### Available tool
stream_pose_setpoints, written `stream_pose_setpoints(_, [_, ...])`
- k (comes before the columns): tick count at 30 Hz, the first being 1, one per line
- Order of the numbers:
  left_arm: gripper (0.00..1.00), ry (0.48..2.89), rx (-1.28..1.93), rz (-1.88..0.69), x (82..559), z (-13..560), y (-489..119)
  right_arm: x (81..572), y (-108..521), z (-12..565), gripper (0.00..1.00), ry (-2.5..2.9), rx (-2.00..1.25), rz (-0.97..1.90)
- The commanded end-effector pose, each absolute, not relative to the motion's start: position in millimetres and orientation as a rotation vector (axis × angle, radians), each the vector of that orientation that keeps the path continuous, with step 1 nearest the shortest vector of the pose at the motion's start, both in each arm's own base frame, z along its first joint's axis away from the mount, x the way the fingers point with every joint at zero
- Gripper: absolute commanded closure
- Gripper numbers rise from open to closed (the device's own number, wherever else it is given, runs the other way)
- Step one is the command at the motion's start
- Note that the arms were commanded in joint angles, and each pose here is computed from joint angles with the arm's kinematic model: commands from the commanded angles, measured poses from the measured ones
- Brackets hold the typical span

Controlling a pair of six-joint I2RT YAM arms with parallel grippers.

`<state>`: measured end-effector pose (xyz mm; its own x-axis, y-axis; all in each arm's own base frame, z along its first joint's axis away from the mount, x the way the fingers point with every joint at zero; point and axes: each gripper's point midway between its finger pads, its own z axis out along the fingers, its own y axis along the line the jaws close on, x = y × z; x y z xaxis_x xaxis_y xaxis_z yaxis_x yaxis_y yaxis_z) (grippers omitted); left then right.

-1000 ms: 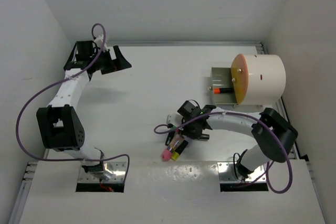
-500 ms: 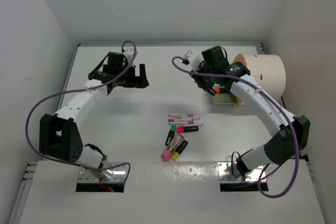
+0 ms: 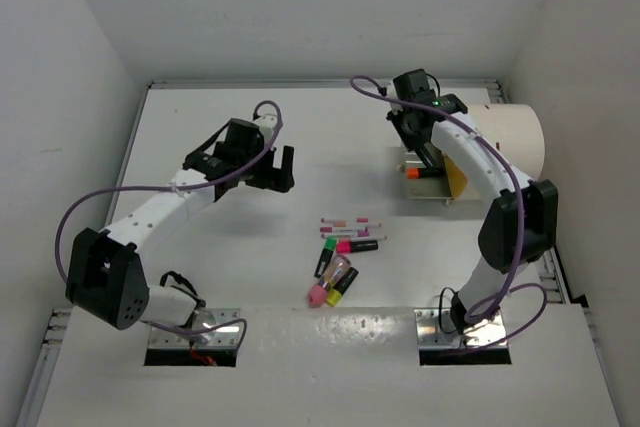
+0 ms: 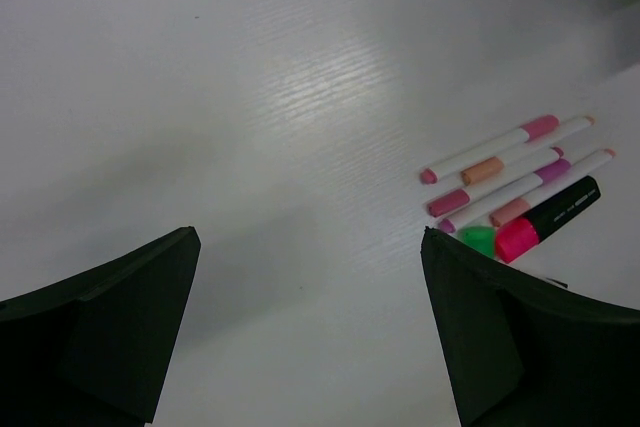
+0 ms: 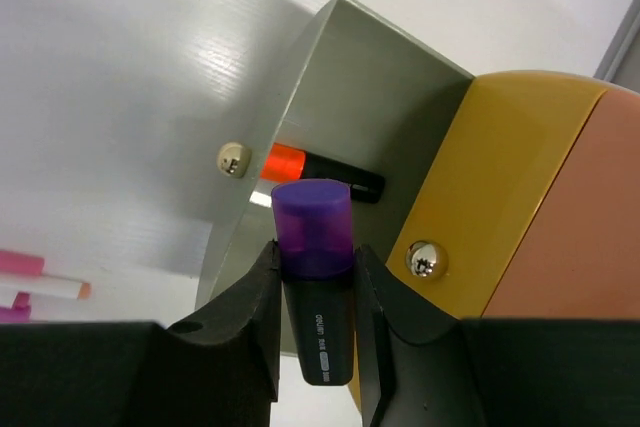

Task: Sort the stationery into containers
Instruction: Place the pen in the drawer, then pick up the pen from the center of the board.

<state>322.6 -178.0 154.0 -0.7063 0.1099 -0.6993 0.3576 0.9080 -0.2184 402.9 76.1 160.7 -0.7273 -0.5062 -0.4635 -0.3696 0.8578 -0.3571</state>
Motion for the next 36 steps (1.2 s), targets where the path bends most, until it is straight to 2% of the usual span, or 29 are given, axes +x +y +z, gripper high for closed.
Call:
stream_pose_setpoints(1, [0.0,2.29,0.337,-0.41,327,165,-177,418,68,175,0.84,2.433,-0.501,-0.395])
stream_pose_setpoints(4, [0.0,2.304,0.353,-0.397,321,160,-180,422,59,172,0.67,2.456,-0.464,-0.413])
stream_pose_setpoints(8, [0.0,2.347,0.408,-0.426,301,146,-191,420,50,168,0.57,2.482,-0.46,-0.433])
stream_pose_setpoints(9, [0.0,2.357,0.446,-0.436,293,142,-198,420,49,170,0.54,2.478,-0.459,-0.435])
stream_pose_setpoints(10, [0.0,2.365,0.468,-0.437,288,139,-202,419,48,170,0.45,2.481,-0.458,-0.438])
stream_pose_setpoints(13, [0.0,2.398,0.546,-0.451,272,129,-215,417,50,176,0.37,2.474,-0.457,-0.407])
stream_pose_setpoints(16, [0.0,2.42,0.616,-0.5,256,123,-231,409,66,187,0.38,2.467,-0.462,-0.281])
stream_pose_setpoints(18, [0.03,2.436,0.666,-0.548,244,119,-242,400,79,193,0.46,2.467,-0.492,-0.19])
stream_pose_setpoints(20, [0.06,2.451,0.739,-0.574,231,110,-255,383,101,200,0.49,2.446,-0.574,-0.062])
stream_pose_setpoints(25, [0.07,2.498,0.885,-0.569,209,84,-279,332,127,190,0.53,2.421,-0.748,0.122])
stream_pose_setpoints(30, [0.08,2.543,0.961,-0.493,203,65,-295,295,125,166,0.56,2.42,-0.816,0.203])
stream_pose_setpoints(36, [0.12,2.604,1.035,-0.419,200,42,-308,278,108,158,0.56,2.439,-0.8,0.193])
